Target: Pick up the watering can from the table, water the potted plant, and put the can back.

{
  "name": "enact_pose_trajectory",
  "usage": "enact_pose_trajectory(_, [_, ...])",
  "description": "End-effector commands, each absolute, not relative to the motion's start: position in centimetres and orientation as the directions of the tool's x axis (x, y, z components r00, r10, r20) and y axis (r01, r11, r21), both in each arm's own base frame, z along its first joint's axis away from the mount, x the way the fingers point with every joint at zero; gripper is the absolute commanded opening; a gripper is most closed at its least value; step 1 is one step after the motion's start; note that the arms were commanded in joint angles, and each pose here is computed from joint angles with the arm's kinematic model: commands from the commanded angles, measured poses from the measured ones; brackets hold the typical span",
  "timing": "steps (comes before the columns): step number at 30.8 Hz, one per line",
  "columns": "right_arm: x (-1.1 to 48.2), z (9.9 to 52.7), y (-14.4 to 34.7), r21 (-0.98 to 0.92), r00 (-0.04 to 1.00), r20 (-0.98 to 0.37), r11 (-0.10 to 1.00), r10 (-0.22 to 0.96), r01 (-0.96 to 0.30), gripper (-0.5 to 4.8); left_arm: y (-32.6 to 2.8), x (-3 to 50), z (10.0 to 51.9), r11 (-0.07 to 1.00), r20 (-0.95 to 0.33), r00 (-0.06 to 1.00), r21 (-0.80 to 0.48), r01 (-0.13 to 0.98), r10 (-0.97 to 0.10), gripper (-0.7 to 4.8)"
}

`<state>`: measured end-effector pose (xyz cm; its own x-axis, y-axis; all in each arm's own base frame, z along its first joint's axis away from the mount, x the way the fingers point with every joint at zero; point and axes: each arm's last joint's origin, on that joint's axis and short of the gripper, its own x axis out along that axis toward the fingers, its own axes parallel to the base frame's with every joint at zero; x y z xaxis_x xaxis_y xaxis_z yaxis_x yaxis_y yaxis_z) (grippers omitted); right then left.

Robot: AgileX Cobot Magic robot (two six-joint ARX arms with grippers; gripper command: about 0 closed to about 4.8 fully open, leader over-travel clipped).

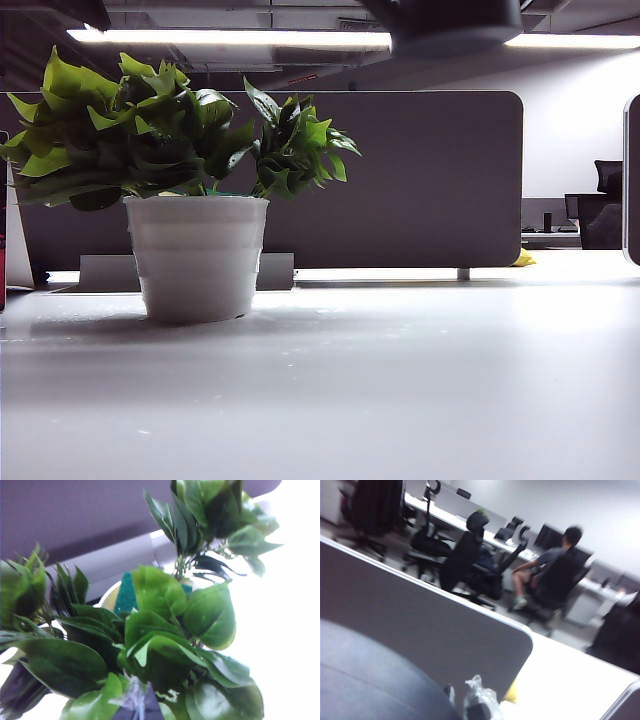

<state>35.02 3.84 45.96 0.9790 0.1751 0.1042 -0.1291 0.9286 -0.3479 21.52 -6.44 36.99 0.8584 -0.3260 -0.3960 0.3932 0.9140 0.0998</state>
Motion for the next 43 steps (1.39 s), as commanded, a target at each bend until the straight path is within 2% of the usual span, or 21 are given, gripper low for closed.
enact_pose_trajectory(1, [31.9,48.9,3.5,-0.21,0.944,0.278,0.97,0.176,-0.119,-0.02,-6.2,20.8,38.2,0.916,-0.329,0.884,0.109,0.386,-0.333,-0.06])
enact_pose_trajectory(9, [25.8,46.3,2.9,-0.088,0.943,0.291,0.986,0.159,-0.139,-0.02,-5.7,18.8,39.6,0.913,-0.256,0.897,0.099,0.396,-0.361,-0.06])
enact_pose_trajectory(12, [23.5,43.7,2.6,-0.068,0.956,0.261,0.99,0.137,-0.123,-0.02,-5.8,18.2,39.9,0.884,-0.227,0.87,0.067,0.462,-0.437,-0.06])
enact_pose_trajectory(19, [20.3,36.1,2.0,-0.036,0.982,0.177,0.997,0.072,-0.067,-0.02,-6.8,18.1,39.3,0.857,-0.244,0.841,0.065,0.512,-0.483,-0.06])
enact_pose_trajectory(29, [21.8,25.2,1.2,0.002,0.984,0.174,0.999,0.041,-0.042,-0.02,-9.7,17.8,36.1,0.781,-0.28,0.764,0.071,0.62,-0.581,-0.06])
enact_pose_trajectory(33, [23.7,22.8,0.5,-0.007,0.986,0.157,0.999,0.051,-0.05,-0.02,-11.0,17.6,35.0,0.743,-0.261,0.732,0.074,0.666,-0.63,-0.06])
enact_pose_trajectory(36, [25.3,21.4,-0.2,-0.024,0.975,0.202,0.996,0.09,-0.087,-0.02,-11.5,17.5,34.6,0.729,-0.273,0.716,0.072,0.681,-0.642,-0.06])
enact_pose_trajectory(43, [28.5,18.6,-1.9,-0.121,0.983,0.16,0.99,0.09,-0.071,-0.02,-11.6,17.5,34.5,0.729,-0.28,0.727,0.12,0.674,-0.627,-0.06])
